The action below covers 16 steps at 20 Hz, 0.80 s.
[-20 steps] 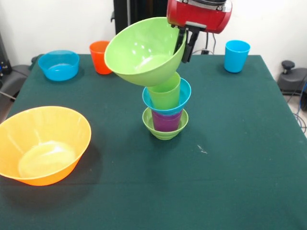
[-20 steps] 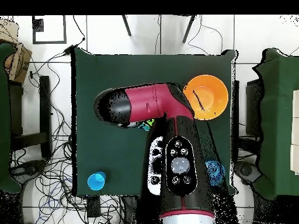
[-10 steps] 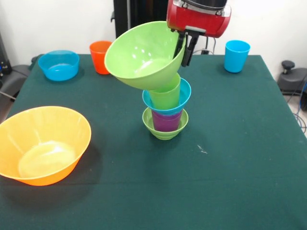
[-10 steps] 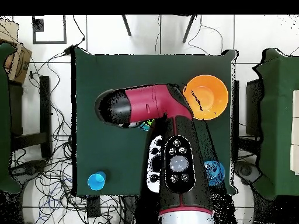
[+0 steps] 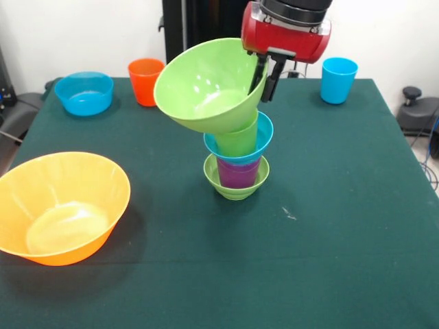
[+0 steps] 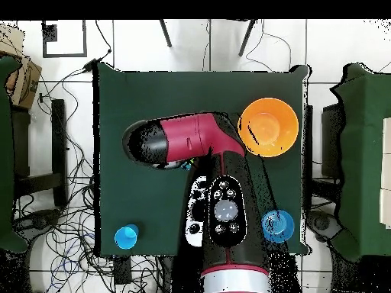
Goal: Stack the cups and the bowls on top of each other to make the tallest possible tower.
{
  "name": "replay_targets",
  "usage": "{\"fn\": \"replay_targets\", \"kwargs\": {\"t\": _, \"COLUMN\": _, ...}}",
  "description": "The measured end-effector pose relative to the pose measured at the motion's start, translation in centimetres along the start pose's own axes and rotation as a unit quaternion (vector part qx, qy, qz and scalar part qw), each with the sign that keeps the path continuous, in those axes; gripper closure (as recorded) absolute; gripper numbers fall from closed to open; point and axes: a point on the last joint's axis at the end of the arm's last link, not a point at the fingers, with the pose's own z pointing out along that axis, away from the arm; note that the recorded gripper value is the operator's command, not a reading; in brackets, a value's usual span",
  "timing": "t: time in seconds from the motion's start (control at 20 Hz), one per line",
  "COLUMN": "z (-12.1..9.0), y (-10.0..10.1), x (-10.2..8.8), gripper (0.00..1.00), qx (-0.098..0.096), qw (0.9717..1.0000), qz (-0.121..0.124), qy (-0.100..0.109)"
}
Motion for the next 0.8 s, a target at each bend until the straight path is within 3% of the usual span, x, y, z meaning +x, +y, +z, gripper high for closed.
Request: {"fn": "replay_targets", "kwargs": {"t": 0.8, "z": -0.02, "y": 0.18, "x": 0.96, "gripper": 1.0, "qx": 0.022, "qw": 0.9997, "qz": -0.005, "qy": 0.003}}
